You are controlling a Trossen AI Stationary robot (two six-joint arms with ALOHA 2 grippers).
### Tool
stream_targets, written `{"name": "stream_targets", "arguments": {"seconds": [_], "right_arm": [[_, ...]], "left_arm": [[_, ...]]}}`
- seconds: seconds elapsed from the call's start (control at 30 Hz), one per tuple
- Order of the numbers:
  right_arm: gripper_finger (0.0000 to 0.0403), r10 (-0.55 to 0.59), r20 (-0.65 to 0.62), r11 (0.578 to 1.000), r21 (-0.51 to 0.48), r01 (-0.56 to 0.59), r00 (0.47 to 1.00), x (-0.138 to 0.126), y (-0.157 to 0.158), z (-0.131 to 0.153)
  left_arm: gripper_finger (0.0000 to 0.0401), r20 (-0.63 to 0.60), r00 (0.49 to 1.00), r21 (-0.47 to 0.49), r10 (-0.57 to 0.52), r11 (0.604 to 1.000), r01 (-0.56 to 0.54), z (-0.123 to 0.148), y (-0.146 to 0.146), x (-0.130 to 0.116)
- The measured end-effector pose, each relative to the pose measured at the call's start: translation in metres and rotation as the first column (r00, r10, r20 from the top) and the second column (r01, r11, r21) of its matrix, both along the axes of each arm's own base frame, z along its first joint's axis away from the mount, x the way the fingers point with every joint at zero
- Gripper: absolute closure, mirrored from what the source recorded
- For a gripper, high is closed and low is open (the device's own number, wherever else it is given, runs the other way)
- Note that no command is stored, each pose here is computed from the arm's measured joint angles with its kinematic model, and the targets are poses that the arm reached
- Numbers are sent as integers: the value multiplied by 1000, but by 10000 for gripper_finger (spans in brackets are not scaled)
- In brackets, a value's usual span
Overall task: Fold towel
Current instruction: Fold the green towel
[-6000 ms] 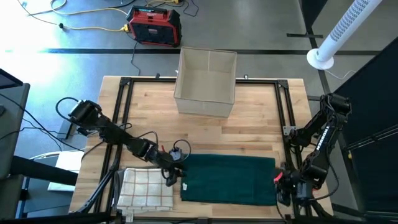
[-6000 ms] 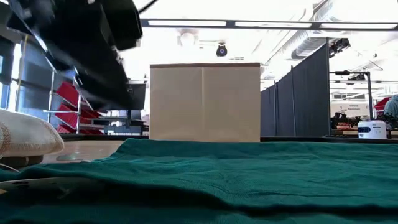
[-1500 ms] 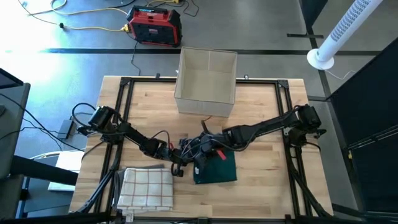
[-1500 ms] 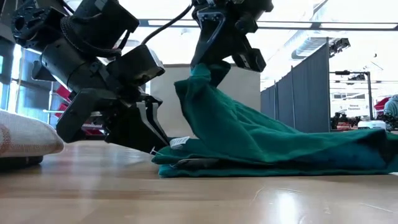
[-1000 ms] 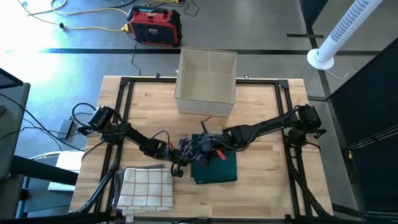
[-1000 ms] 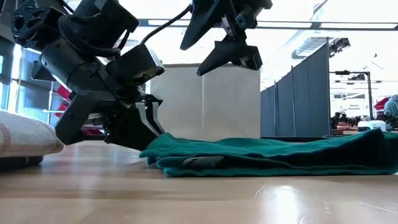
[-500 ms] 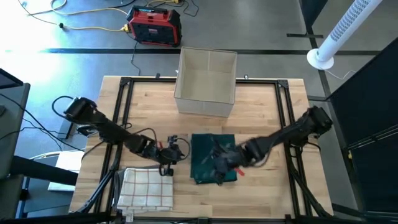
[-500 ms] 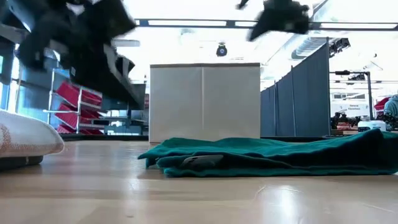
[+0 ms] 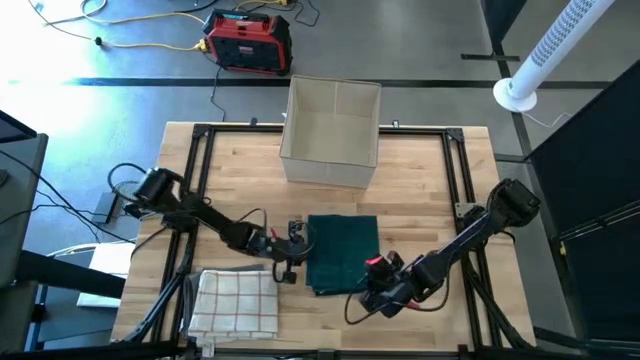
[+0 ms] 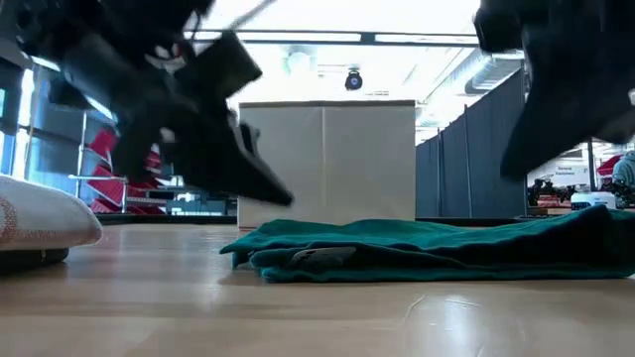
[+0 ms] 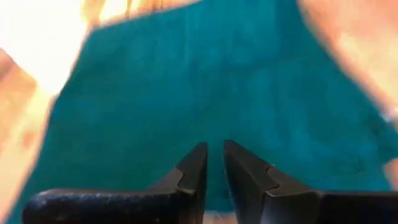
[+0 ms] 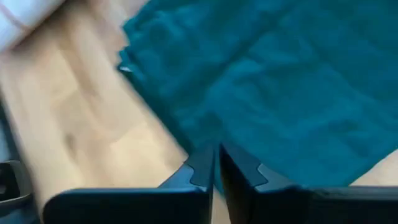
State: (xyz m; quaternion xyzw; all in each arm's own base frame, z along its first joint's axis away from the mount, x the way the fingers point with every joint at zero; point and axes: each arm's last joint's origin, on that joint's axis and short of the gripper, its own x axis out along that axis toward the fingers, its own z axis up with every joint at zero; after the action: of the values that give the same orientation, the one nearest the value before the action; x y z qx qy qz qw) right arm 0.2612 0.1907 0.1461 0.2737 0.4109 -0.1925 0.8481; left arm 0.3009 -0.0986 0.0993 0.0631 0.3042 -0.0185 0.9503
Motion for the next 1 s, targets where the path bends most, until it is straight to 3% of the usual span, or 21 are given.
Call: {"name": "stream_targets", "arguments": {"seconds": [0.27, 0.47, 0.6, 0.8, 1.0], "right_arm": [[401, -47, -26, 998, 30, 48, 999, -23, -5, -29], [402, -68, -37, 997, -30, 67, 997, -24, -12, -31], [403, -77, -38, 996, -47, 75, 996, -20, -19, -31], [403, -31, -19, 999, 9, 31, 999, -17, -16, -23], [403, 3, 46, 999, 42, -4, 999, -12, -7, -4]], "left_arm": [[355, -78, 997, -117, 5, 993, -14, -10, -13, -6], [355, -88, 995, -210, -55, 977, 35, -9, -33, -13], [355, -87, 992, -196, -88, 978, 70, -8, -40, -15], [355, -75, 993, -205, -96, 976, 78, 1, -41, -17], [355, 28, 993, -96, -114, 989, 116, 49, -33, -25]]}}
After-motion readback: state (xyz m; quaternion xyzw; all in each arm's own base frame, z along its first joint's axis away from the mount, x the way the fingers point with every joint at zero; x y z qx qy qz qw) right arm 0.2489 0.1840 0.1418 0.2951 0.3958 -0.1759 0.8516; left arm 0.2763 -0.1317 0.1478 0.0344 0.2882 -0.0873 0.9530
